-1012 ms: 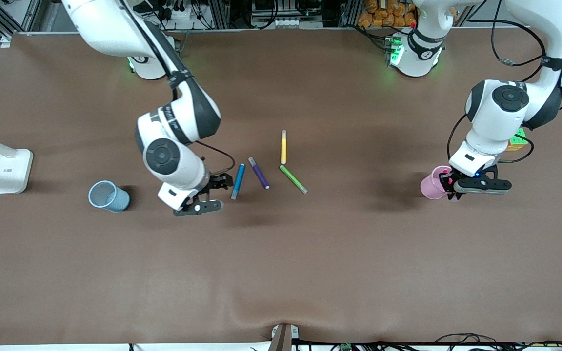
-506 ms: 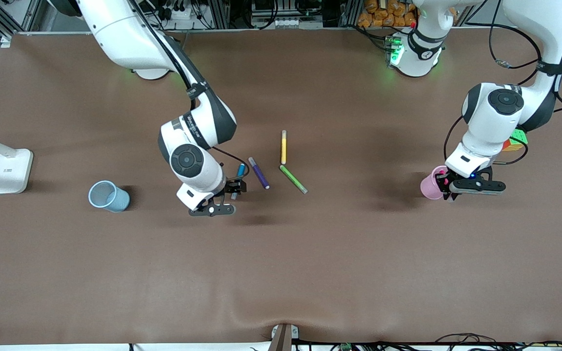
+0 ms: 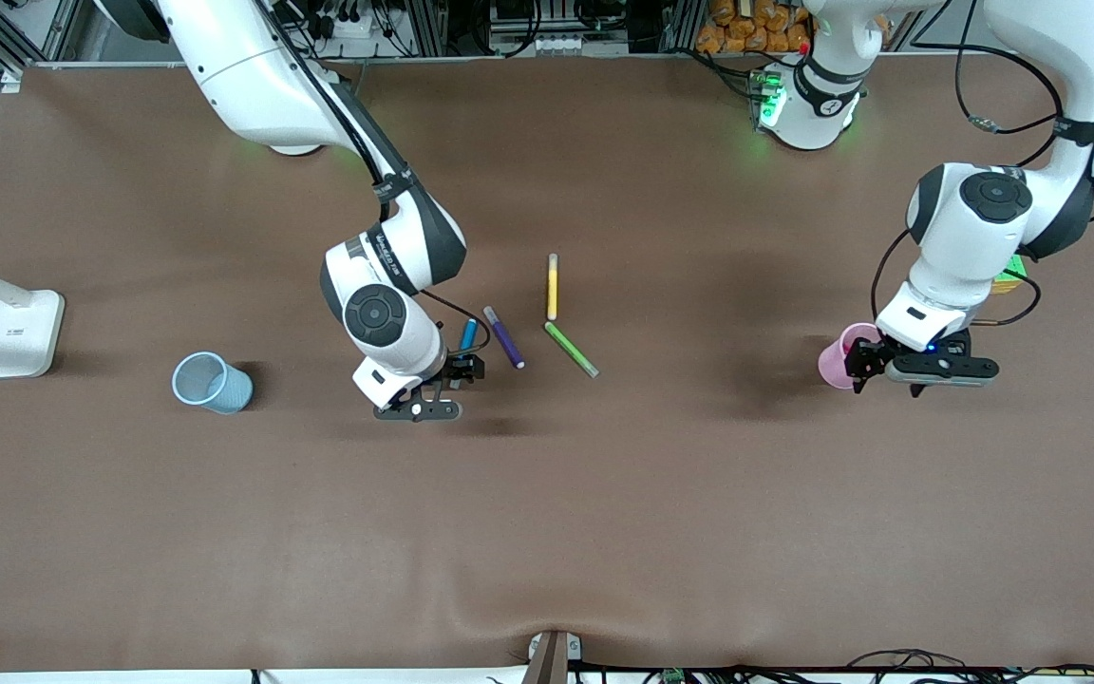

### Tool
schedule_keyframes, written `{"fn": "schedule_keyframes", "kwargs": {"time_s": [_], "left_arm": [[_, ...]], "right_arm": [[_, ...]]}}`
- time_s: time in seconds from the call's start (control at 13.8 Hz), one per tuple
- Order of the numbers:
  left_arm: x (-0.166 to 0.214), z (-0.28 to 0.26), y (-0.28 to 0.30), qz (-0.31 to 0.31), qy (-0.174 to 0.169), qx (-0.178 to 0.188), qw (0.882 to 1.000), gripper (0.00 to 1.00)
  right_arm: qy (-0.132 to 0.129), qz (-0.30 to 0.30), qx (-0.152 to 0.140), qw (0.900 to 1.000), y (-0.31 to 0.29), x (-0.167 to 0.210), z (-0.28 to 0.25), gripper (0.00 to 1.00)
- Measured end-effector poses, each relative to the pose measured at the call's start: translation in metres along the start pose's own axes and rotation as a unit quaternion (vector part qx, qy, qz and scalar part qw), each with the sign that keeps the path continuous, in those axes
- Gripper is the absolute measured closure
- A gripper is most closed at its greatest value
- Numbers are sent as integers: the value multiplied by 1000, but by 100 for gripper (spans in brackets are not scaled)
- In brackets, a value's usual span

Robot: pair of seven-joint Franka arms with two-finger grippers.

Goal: Place pink and blue markers in matching cups
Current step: 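Carry the pink marker over the pink cup while the right gripper lowers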

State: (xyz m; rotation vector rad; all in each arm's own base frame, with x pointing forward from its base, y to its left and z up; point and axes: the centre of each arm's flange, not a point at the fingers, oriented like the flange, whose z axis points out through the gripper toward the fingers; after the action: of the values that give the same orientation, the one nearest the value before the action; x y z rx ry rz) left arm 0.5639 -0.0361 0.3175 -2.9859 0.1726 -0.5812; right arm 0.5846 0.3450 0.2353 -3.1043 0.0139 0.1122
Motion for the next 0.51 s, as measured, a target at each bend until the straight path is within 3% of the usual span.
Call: {"fn": "schedule_keyframes", "kwargs": {"time_s": [0.51], "left_arm": [[42,-29,9,9,-40,22,999,0]], "right_arm": [[-6,22,-4,1000,-1,-4,10,0]]}}
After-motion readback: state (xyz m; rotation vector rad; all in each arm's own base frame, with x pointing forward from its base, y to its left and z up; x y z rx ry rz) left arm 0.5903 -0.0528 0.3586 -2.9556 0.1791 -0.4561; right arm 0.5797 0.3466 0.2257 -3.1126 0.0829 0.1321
